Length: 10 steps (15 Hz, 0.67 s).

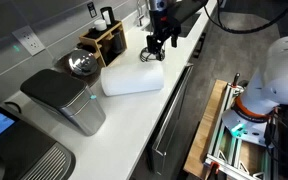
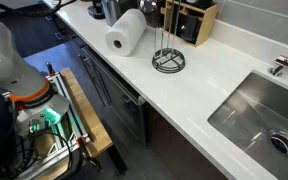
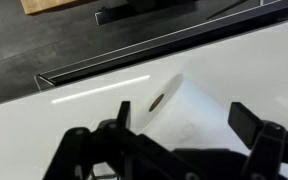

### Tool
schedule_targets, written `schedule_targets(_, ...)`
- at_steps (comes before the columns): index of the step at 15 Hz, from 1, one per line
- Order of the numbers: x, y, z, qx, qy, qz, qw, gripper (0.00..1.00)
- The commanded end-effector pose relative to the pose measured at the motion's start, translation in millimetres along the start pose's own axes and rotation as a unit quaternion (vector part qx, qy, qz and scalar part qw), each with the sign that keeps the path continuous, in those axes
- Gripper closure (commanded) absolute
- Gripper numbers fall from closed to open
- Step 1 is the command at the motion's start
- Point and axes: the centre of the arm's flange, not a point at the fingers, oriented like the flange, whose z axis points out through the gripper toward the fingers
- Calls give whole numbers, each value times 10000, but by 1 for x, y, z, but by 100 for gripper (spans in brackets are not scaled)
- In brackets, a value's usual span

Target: Pick up the roll of kitchen paper and place it right side up on the kitchen counter

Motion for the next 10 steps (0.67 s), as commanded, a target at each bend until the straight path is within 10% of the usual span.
schedule_targets(1,0,0,0,0,0,0,10000,0)
schedule_targets(10,17,23,18,414,-155,38,9990,0)
